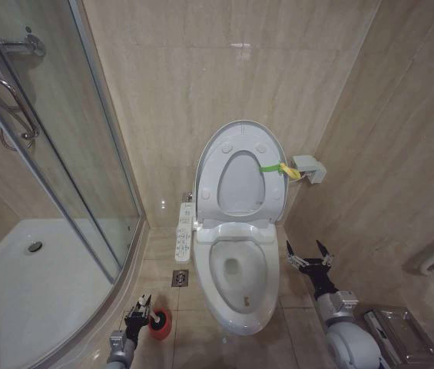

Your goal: Open the toilet lid, clean the toilet bowl with a toilet brush, close the toilet lid, and flush.

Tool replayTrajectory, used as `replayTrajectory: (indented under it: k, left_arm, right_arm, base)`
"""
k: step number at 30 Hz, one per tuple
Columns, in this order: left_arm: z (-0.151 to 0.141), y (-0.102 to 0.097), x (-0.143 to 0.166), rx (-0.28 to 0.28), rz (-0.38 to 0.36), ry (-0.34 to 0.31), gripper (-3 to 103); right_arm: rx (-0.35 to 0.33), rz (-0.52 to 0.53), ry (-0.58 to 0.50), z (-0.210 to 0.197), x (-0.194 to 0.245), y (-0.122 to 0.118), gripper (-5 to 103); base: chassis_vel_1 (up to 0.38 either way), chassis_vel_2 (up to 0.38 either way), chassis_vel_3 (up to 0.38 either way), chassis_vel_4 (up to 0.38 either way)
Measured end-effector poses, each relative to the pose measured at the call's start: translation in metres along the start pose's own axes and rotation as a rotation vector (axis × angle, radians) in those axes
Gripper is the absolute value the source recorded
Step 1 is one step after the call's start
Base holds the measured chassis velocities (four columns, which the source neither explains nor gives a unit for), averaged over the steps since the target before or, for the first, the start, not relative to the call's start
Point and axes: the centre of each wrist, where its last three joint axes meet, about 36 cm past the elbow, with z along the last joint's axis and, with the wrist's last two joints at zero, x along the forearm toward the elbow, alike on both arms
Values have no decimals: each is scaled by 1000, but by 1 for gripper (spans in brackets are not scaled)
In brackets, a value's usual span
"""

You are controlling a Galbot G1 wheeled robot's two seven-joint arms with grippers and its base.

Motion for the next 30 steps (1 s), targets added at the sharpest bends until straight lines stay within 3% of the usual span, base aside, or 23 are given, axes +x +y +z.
replayTrajectory:
  k: [10, 30]
  left_arm:
    - [-10, 12, 13, -28, -8, -8, 26]
    - [-43, 0, 36, -40, 13, -72, 26]
  right_arm:
    - [0, 0, 0, 0, 0, 0, 100]
    - [0, 0, 0, 0, 0, 0, 100]
  base:
    - [0, 0, 0, 0]
    - [0, 0, 0, 0]
